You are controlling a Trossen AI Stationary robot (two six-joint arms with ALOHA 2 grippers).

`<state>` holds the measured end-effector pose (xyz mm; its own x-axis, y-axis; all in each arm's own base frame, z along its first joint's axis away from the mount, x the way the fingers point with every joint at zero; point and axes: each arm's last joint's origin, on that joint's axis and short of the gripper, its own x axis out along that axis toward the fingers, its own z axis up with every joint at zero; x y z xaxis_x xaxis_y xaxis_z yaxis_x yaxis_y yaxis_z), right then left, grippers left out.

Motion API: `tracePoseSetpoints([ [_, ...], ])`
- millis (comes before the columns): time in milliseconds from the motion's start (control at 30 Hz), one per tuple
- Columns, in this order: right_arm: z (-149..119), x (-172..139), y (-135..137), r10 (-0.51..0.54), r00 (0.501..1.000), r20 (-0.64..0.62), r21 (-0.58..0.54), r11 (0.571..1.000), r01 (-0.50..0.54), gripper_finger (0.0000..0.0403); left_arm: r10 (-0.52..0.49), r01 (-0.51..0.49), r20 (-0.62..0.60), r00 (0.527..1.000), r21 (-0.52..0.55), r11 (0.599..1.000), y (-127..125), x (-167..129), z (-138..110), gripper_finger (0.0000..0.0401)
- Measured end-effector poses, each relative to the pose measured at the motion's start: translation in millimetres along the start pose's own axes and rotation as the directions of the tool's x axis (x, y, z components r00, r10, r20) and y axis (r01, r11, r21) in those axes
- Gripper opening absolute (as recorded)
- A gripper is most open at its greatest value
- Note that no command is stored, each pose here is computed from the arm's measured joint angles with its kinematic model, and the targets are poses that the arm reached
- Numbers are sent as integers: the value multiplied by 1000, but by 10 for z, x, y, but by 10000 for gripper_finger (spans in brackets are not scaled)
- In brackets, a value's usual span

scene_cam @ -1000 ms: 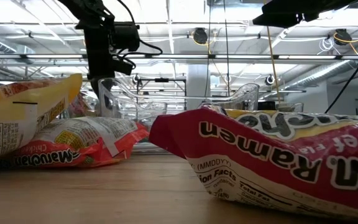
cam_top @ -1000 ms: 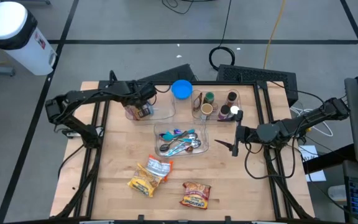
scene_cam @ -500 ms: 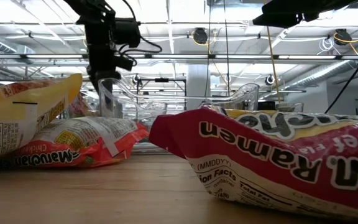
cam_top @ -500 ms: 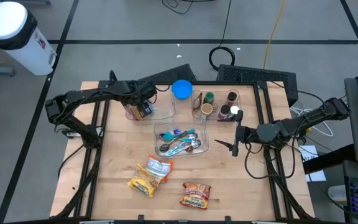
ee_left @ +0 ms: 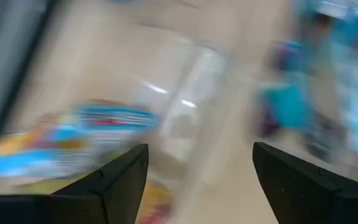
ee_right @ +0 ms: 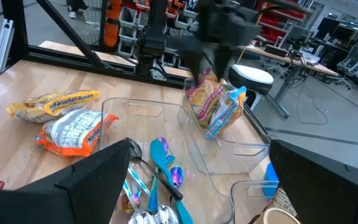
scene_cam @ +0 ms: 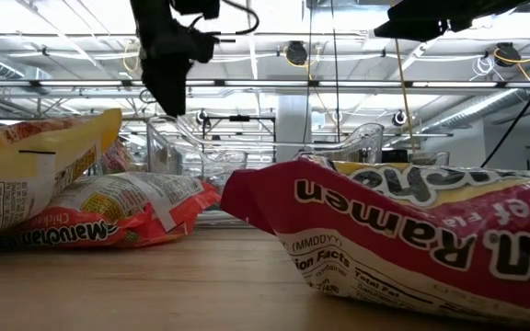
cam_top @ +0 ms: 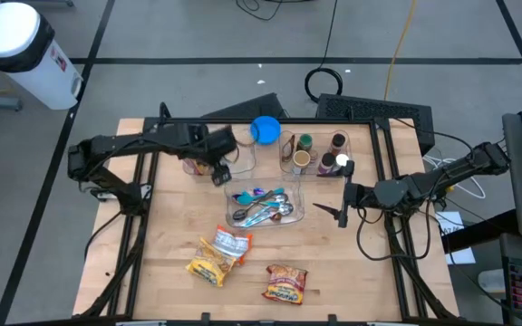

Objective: Pick & Place Food Item
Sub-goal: Put the yellow noodle bag into the top left transparent bin

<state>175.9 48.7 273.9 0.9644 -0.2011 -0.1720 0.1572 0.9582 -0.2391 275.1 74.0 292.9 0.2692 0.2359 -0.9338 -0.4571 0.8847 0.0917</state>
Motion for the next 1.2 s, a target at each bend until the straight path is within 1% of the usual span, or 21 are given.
tracePoseSetpoints([
  [100,-1,0,0,0,1000,-1,11,1000,0,380,-138,139,-25,990,59,988,-308,-53,-73,296],
  [167,-1,0,1,1,1000,-1,18,1000,-1,380,-190,193,-37,981,106,975,-534,-103,-146,296],
  [333,0,0,1,1,1000,0,18,1000,-1,380,-265,264,-28,964,225,938,-1117,-270,-410,296],
  [467,0,0,1,1,1000,0,18,1000,-1,380,-350,324,55,935,268,907,-1524,-412,-603,296],
  [567,4,0,0,0,1000,4,21,1000,0,380,-391,338,121,912,315,887,-1758,-491,-760,296],
  [667,10,-1,-1,-1,1000,9,24,1000,0,380,-437,368,131,890,361,857,-1940,-507,-887,296],
  [700,9,-1,-1,-1,1000,8,26,1000,0,380,-443,373,122,888,372,850,-1985,-498,-932,296],
  [767,9,-1,-1,-1,1000,9,27,1000,0,380,-432,362,118,894,379,852,-2063,-456,-984,296],
  [833,11,-1,-1,-1,1000,10,27,1000,1,380,-398,316,141,906,400,860,-2143,-402,-1024,296],
  [900,20,-1,-3,-2,1000,18,32,999,1,380,-362,275,136,922,428,861,-2223,-308,-1066,296],
  [1033,25,-1,-3,-3,1000,23,36,999,2,380,-310,241,81,947,455,857,-2383,-53,-1128,296],
  [1200,27,-2,-2,-2,1000,25,44,999,1,380,-284,261,-19,959,461,848,-2496,224,-1163,296],
])
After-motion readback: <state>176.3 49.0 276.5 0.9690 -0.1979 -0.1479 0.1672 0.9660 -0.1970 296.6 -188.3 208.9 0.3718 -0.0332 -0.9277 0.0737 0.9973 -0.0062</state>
